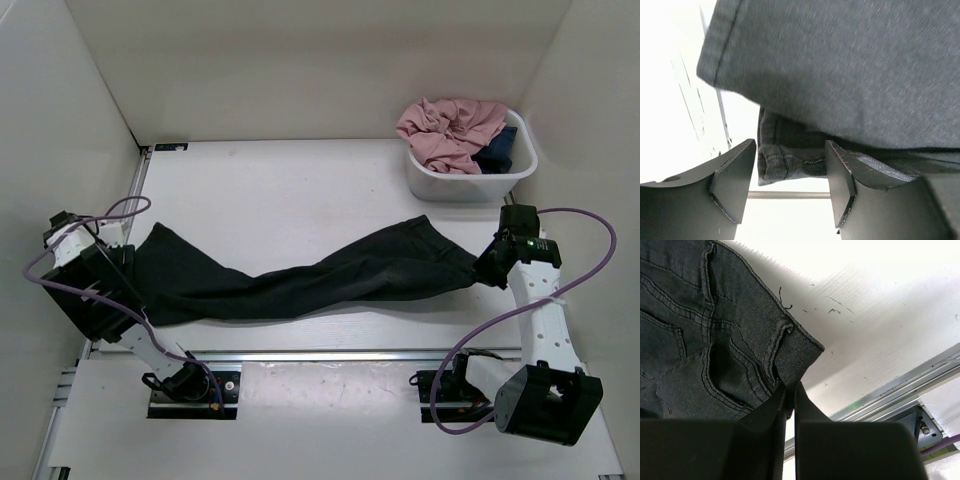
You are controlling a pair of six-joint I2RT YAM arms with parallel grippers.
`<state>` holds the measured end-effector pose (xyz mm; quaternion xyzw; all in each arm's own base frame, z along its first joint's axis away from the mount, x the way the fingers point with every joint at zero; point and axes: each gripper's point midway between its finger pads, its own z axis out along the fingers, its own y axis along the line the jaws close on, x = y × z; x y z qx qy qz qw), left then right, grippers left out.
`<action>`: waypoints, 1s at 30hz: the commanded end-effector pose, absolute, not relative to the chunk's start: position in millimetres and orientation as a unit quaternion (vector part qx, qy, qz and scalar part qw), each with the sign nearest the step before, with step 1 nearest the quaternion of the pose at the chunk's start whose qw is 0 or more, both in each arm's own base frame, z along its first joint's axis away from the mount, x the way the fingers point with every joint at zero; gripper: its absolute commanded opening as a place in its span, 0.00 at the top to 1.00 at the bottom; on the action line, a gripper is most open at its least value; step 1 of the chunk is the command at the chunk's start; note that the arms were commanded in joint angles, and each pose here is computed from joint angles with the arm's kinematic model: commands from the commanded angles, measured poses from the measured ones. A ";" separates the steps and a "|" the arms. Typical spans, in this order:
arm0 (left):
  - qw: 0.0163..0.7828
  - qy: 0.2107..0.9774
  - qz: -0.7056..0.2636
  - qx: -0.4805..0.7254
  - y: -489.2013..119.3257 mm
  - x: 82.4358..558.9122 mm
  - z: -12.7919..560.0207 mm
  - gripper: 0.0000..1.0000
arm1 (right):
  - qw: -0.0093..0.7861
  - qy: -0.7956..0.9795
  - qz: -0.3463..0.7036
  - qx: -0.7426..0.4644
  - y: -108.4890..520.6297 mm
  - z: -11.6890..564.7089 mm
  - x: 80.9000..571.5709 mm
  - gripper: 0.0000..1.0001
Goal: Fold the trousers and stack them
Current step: Flatten the trousers out
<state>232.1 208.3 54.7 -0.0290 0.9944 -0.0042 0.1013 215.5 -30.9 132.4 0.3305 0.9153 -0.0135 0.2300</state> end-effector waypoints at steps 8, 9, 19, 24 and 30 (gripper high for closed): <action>0.058 0.997 -0.030 -0.031 192.5 202.9 39.4 0.71 | 0.265 0.907 -0.020 0.328 -37.1 150.3 219.3 1.00; 0.050 0.998 -0.031 -0.036 192.4 196.7 36.5 0.86 | 0.265 0.906 -0.020 0.328 -37.1 150.3 219.3 1.00; 0.181 0.981 0.048 -0.053 243.6 265.9 135.4 0.86 | 0.309 0.893 0.062 0.320 -22.1 198.7 294.2 1.00; 0.284 0.951 0.112 -0.052 270.2 309.3 235.8 0.86 | 0.392 0.863 0.079 0.309 -26.6 279.3 324.1 1.00; 0.227 0.965 0.130 -0.029 256.9 269.0 210.9 0.86 | 0.381 0.864 0.071 0.321 -25.4 267.3 285.4 1.00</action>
